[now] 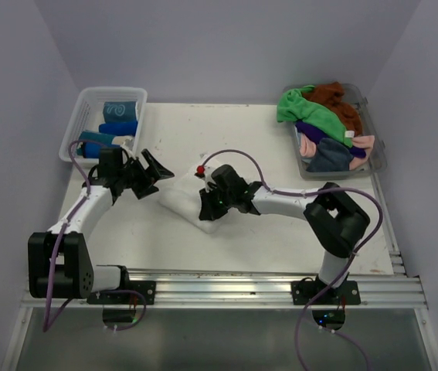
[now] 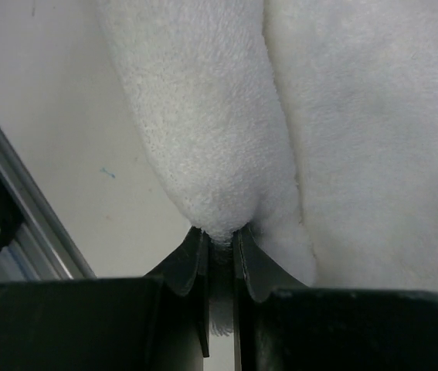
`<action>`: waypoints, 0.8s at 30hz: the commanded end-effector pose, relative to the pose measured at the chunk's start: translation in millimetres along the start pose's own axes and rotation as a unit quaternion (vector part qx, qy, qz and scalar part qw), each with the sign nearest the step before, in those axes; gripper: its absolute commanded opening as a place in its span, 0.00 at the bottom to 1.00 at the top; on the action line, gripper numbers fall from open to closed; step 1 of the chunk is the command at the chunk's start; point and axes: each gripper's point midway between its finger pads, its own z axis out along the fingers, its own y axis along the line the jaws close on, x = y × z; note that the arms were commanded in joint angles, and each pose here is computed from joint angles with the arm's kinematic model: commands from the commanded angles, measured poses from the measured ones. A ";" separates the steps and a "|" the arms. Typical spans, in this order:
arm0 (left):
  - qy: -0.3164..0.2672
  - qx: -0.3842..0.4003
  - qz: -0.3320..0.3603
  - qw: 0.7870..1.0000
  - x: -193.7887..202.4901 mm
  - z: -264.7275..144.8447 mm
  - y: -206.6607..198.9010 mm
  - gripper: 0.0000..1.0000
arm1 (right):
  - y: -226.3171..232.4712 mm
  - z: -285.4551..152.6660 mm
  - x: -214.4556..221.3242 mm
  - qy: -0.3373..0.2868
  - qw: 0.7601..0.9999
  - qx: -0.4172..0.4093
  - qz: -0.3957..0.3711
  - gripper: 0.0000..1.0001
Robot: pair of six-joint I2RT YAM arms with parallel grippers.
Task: Roll the towels
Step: Roll the towel
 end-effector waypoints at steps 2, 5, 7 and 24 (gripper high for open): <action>0.012 0.015 0.020 1.000 5.3 -9.1 -5.9 0.89 | 10.4 -8.2 23.9 0.058 0.982 -0.121 0.135 0.00; 0.024 0.010 0.017 1.000 16.0 -8.4 2.6 0.88 | 7.4 -10.0 19.3 0.067 0.966 -0.168 0.186 0.00; 0.036 0.011 0.008 0.999 26.2 -5.2 10.1 0.88 | 3.1 -8.0 21.9 0.079 0.957 -0.185 0.211 0.00; 0.046 0.049 -0.038 0.997 54.8 38.2 13.0 0.82 | -8.7 -1.7 25.8 0.106 0.917 -0.224 0.312 0.00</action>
